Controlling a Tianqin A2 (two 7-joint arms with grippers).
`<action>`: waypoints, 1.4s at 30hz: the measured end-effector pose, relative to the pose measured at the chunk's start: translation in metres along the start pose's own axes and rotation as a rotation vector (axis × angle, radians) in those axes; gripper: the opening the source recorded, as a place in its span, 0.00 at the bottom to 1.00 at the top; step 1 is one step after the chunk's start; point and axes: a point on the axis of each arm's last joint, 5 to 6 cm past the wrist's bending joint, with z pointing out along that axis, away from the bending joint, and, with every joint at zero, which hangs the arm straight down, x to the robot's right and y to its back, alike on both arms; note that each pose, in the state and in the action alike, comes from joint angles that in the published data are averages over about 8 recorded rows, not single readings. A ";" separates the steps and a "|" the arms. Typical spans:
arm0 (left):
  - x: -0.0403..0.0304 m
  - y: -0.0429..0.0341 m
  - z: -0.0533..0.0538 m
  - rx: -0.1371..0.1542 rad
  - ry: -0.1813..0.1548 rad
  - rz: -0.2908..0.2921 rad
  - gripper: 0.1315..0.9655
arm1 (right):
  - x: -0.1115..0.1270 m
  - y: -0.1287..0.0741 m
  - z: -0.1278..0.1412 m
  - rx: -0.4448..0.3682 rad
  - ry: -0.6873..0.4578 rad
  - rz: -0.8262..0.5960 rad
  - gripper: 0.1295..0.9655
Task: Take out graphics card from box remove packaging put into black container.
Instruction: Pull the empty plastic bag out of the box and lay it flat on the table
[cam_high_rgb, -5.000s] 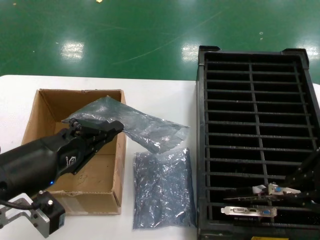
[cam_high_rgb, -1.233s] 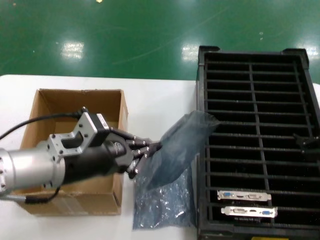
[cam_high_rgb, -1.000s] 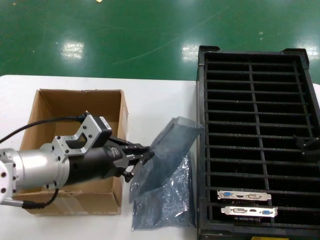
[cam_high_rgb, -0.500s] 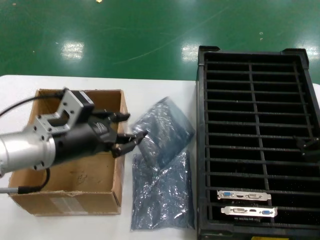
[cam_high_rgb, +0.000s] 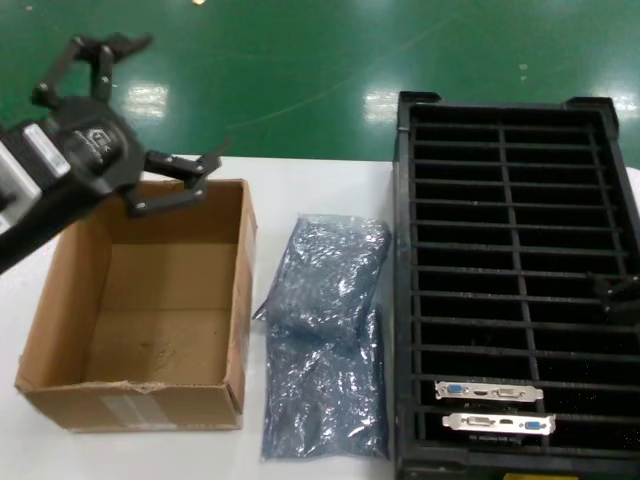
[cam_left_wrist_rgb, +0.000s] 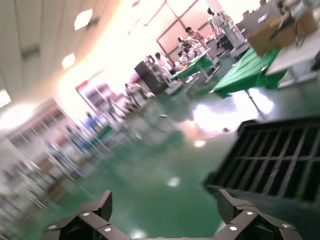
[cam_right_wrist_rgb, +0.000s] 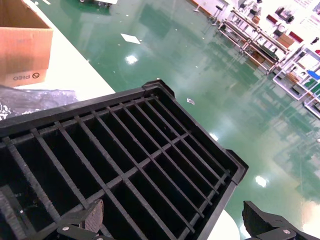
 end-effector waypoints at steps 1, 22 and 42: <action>0.0003 -0.0014 -0.003 0.008 -0.016 0.028 0.66 | 0.000 0.000 0.000 0.002 -0.001 0.001 1.00; 0.0318 0.0298 0.004 0.022 -0.122 -0.126 0.96 | -0.040 0.015 0.012 0.175 -0.026 0.106 1.00; 0.0794 0.0665 0.010 -0.019 -0.243 -0.333 1.00 | -0.084 0.036 0.019 0.300 0.039 0.280 1.00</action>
